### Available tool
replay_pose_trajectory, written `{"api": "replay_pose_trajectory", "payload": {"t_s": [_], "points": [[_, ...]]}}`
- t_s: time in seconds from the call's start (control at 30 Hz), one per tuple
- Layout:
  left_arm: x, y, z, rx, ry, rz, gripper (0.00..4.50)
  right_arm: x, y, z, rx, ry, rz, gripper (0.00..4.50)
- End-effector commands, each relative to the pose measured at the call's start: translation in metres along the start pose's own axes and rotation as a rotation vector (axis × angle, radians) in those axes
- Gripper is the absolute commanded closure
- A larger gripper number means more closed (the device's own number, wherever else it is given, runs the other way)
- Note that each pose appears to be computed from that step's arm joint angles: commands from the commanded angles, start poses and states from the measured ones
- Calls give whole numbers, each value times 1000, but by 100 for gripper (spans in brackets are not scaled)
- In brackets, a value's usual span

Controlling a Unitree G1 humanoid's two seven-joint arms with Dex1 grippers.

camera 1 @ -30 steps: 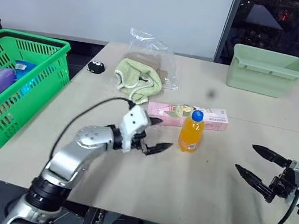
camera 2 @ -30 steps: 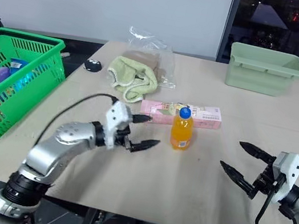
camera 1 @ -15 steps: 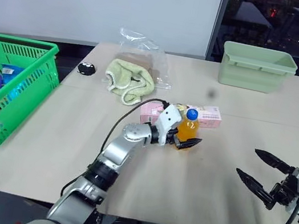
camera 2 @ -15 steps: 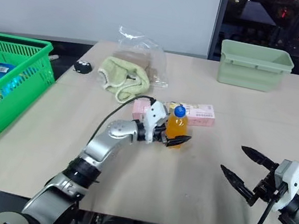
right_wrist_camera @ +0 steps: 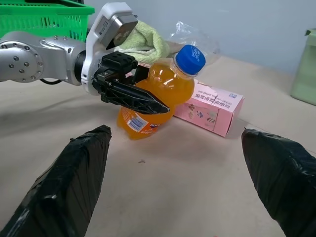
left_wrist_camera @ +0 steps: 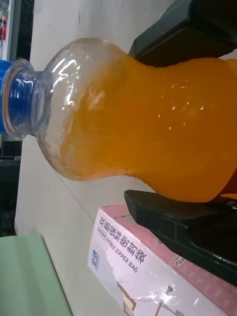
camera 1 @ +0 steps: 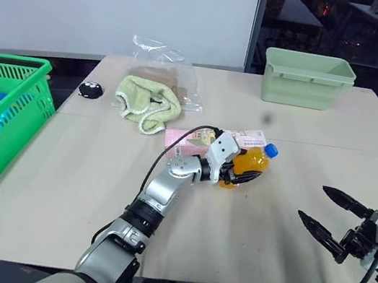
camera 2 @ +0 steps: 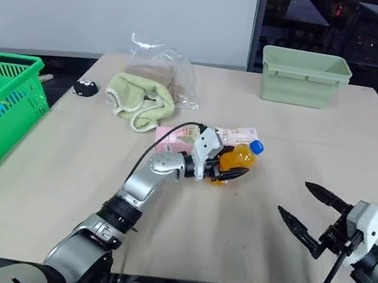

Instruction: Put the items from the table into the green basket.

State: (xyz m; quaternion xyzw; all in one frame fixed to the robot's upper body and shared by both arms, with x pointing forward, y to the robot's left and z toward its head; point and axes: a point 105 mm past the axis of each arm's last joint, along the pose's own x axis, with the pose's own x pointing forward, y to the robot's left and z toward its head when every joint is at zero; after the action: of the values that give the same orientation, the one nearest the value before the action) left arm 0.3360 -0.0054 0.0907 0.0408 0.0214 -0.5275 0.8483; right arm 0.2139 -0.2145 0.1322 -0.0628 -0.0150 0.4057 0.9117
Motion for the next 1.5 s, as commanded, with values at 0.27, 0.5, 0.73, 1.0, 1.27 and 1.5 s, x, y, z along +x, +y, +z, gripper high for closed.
{"api": "replay_pose_trajectory", "payload": {"t_s": [0.27, 0.5, 0.73, 1.0, 1.27, 1.5], "points": [[-34, 49, 87, 213, -292, 388, 161, 26, -4, 34, -50, -136, 65, 0], [-185, 146, 139, 469, -257, 1163, 161, 78, 13, 64, -62, -256, 241, 0], [-347, 182, 138, 530, -30, 1653, 161, 110, 26, 75, -50, -295, 352, 0], [-435, 181, 107, 443, 123, 1870, 161, 126, 25, 84, -32, -323, 393, 0], [-451, 188, 80, 380, 209, 1876, 161, 128, 26, 85, -33, -326, 396, 0], [-446, 197, 79, 396, 240, 1840, 3, 127, 25, 88, -39, -324, 379, 0]]}}
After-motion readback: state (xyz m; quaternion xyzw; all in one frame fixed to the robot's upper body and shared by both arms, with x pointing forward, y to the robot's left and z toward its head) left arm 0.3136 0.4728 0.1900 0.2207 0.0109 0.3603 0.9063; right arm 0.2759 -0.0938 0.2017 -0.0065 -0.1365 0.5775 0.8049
